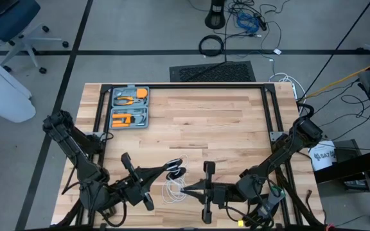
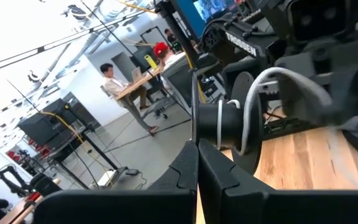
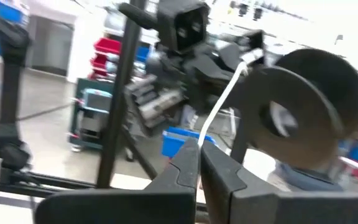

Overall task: Coil cords
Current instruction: Uncoil the white wire from the spool

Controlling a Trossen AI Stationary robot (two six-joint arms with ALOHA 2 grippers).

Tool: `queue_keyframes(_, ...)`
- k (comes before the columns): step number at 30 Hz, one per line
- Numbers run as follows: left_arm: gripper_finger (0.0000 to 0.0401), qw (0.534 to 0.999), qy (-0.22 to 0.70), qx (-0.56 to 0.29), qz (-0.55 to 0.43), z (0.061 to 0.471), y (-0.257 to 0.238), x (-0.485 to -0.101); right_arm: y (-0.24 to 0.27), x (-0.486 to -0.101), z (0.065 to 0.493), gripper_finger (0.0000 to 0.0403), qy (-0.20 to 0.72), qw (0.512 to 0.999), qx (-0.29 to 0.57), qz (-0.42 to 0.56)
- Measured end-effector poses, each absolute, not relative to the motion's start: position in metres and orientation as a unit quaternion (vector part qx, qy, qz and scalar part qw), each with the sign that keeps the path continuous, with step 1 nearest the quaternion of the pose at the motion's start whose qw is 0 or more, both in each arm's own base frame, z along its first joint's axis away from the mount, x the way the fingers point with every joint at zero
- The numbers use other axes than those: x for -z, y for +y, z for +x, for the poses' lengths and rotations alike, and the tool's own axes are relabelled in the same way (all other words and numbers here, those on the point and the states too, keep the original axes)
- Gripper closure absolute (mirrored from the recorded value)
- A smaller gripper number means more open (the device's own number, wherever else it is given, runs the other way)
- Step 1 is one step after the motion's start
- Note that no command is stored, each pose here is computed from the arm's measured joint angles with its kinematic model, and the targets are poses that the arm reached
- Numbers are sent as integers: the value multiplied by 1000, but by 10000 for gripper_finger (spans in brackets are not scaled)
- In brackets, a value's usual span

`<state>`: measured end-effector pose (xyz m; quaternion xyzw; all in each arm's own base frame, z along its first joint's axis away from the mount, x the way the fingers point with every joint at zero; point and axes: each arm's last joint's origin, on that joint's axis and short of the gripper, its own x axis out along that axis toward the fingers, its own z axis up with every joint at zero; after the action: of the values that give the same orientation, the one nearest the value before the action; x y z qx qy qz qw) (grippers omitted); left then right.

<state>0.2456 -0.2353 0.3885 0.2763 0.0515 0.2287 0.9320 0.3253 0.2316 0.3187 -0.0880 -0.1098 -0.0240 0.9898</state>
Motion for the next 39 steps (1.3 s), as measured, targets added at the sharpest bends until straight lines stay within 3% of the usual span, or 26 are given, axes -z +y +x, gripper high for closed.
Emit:
queue_keyframes(13, 400, 939, 44, -235, 248, 251, -230, -388, 223, -299, 348, 402, -124, 990, -11, -72)
queue_keyframes(24, 400, 955, 9, -182, 234, 249, -236, -393, 209, -284, 360, 403, -58, 996, 13, -59)
queue_keyframes(33, 400, 920, 20, -125, 371, 222, -262, -390, 209, -269, 356, 403, 23, 988, 113, -101)
queue_keyframes(39, 400, 876, 54, -103, 468, 205, -274, -379, 207, -260, 355, 403, 67, 986, 116, -104)
